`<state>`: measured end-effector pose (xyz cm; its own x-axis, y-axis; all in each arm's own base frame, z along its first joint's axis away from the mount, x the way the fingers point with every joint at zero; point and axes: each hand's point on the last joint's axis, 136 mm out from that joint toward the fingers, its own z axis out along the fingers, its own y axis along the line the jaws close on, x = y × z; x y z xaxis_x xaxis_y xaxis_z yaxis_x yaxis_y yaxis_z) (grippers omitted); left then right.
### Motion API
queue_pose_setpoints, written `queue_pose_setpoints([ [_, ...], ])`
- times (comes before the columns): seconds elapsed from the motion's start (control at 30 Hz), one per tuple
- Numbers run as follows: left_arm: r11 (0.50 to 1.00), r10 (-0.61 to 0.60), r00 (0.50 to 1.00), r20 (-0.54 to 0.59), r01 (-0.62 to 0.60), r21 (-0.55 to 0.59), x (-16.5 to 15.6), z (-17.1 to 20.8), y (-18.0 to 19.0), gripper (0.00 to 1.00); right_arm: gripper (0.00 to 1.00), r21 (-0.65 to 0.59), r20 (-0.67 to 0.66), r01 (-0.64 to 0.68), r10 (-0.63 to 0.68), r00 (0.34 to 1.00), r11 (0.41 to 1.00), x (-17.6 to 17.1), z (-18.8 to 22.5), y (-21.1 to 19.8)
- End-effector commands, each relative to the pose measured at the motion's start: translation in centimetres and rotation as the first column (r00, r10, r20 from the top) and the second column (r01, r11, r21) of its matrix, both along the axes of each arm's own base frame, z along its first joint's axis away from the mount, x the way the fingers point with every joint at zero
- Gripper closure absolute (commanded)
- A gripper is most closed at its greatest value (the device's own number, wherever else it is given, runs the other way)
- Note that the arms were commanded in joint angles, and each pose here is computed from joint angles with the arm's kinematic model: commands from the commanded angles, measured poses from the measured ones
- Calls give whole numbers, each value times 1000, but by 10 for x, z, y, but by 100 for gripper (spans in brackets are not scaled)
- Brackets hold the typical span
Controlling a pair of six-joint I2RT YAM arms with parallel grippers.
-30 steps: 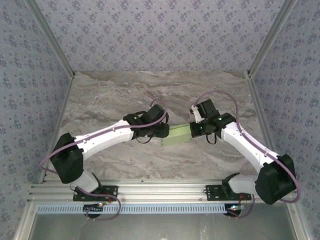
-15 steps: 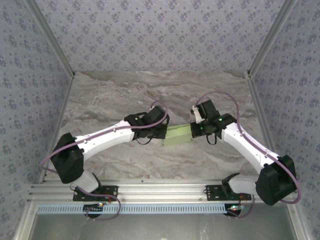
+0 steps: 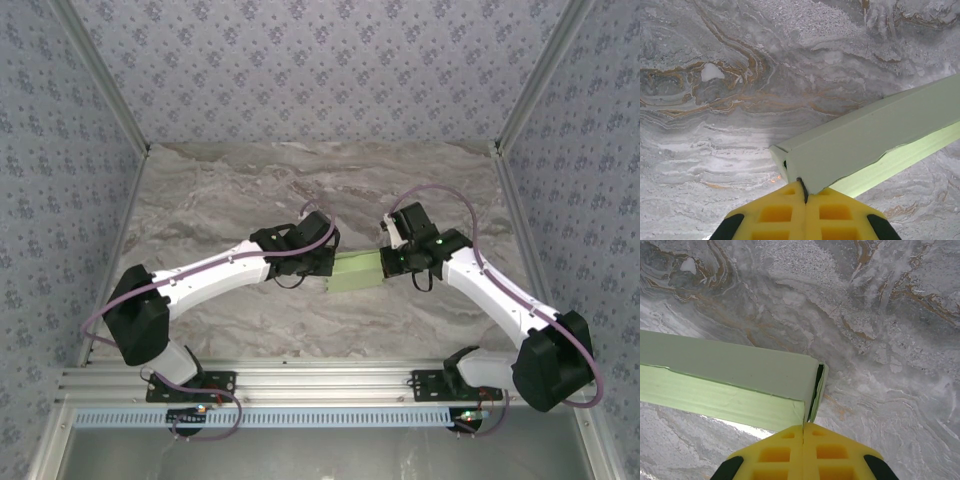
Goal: Fold the paper box
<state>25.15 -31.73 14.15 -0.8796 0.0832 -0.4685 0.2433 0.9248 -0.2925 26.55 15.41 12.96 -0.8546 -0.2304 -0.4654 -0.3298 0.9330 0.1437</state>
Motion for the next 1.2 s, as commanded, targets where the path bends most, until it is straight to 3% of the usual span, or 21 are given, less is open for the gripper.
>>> queue_pose_setpoints([
  [0.0,999,4,999,-36,-6,-50,-4,5,-13,99,100,1,-10,6,-6,1000,1000,-7,-2,1],
  [0.33,988,29,996,-83,-42,-151,-6,7,-27,95,100,-4,-4,6,-6,1000,1000,-8,-2,3],
  [0.5,994,39,998,-58,-45,-102,-4,13,-18,95,100,-6,-1,8,-8,1000,1000,-9,-2,3],
  [1.17,993,56,997,-56,-62,-98,1,28,-8,92,100,-18,-4,6,-6,1000,1000,-10,-6,1],
])
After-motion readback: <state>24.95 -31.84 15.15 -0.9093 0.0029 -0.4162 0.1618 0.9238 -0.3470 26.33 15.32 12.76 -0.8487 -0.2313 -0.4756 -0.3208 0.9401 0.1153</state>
